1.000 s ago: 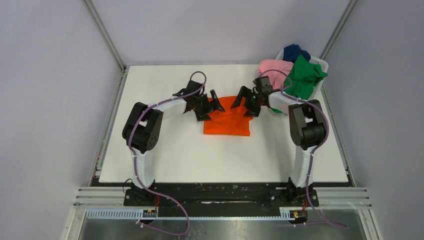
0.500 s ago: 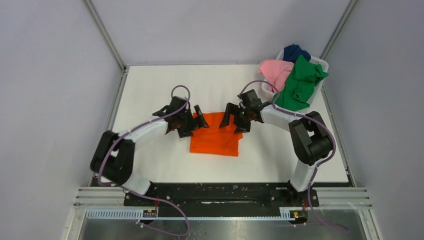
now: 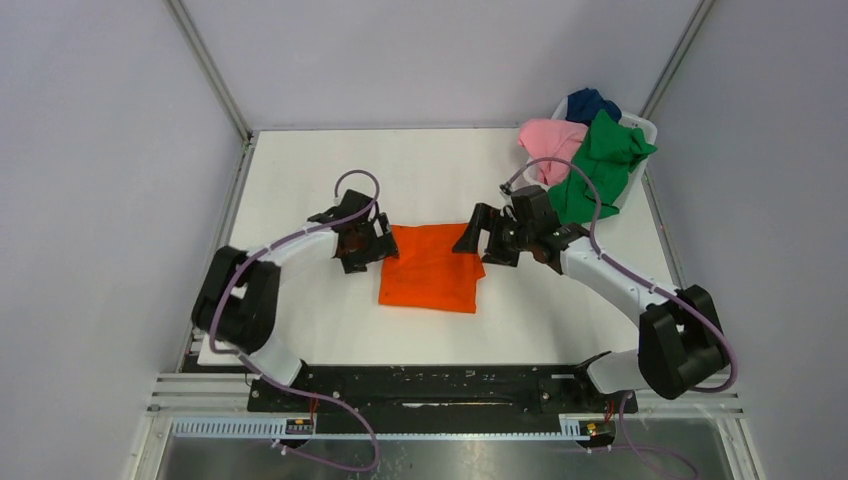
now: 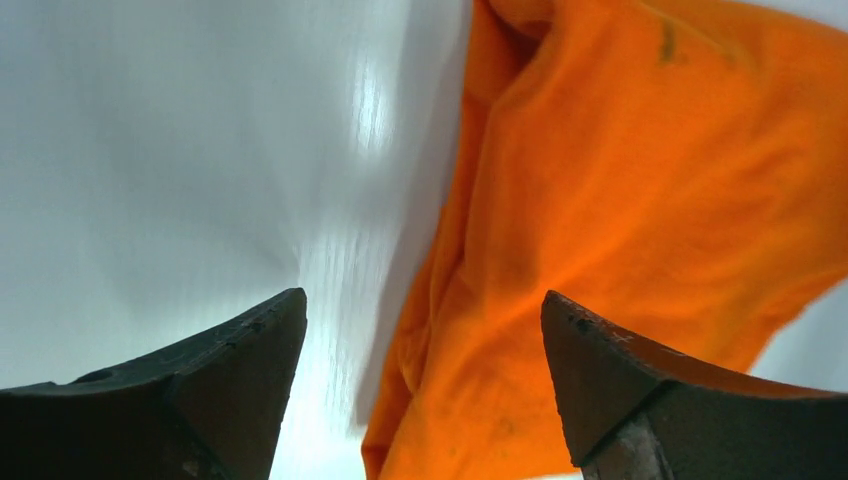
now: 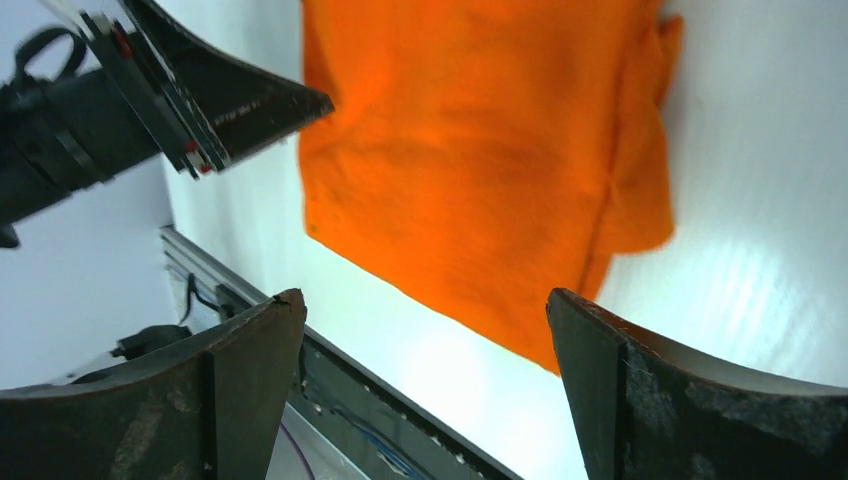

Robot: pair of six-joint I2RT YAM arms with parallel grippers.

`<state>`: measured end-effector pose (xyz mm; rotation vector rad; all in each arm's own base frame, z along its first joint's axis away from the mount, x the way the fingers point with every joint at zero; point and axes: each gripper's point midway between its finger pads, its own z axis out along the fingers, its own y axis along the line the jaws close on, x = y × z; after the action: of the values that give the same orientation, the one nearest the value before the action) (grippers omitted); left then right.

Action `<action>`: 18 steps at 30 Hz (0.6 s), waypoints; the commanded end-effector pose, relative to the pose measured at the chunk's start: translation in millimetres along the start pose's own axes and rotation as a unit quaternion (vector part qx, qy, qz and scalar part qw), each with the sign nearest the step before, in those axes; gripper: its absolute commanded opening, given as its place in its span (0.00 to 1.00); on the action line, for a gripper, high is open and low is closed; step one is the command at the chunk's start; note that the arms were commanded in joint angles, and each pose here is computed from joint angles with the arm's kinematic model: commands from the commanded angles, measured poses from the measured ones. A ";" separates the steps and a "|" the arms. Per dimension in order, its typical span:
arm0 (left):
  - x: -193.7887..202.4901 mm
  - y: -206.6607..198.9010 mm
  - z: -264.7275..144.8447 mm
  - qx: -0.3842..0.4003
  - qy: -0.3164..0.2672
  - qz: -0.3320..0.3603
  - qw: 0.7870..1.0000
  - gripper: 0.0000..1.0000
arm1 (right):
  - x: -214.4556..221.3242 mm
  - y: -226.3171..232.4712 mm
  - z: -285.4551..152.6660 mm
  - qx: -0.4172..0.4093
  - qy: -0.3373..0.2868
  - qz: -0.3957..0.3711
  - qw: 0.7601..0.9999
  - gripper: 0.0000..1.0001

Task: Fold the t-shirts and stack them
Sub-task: Smooth out wrinkles on the folded tshirt, then put the neatly folded tshirt into the corner of the board with the left arm

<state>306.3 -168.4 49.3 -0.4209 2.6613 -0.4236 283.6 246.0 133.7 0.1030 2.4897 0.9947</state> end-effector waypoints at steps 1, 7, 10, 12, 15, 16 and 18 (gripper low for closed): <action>-9.5 -18.0 18.5 0.020 0.017 0.013 1.000 0.80 | 9.7 -17.1 -19.2 0.038 -0.014 -0.001 0.999 0.99; 3.3 -26.4 46.9 0.017 0.050 0.005 0.999 0.43 | 7.6 -20.8 -42.9 0.053 -0.045 -0.019 0.997 0.99; 4.2 -29.1 54.8 -0.008 0.056 0.022 0.998 0.19 | 2.5 -20.1 -52.2 0.052 -0.059 -0.028 0.997 1.00; -6.3 -25.3 54.4 -0.045 0.042 0.036 0.997 0.02 | -1.4 -23.4 -57.1 0.058 -0.068 -0.032 0.995 1.00; -46.3 -16.0 41.2 -0.115 -0.020 0.057 0.992 0.00 | -10.9 -34.6 -65.5 0.077 -0.087 -0.036 0.993 1.00; -60.8 -11.8 35.6 -0.139 -0.043 0.069 0.987 0.00 | -13.9 -40.8 -68.6 0.090 -0.095 -0.035 0.991 0.99; -90.6 -0.3 25.9 -0.190 -0.083 0.087 0.974 0.00 | -20.6 -54.7 -75.2 0.116 -0.114 -0.031 0.986 1.00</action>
<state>359.2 -200.9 27.0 -0.3269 2.7323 -0.2421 265.7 185.0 152.8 0.1580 2.4098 0.7832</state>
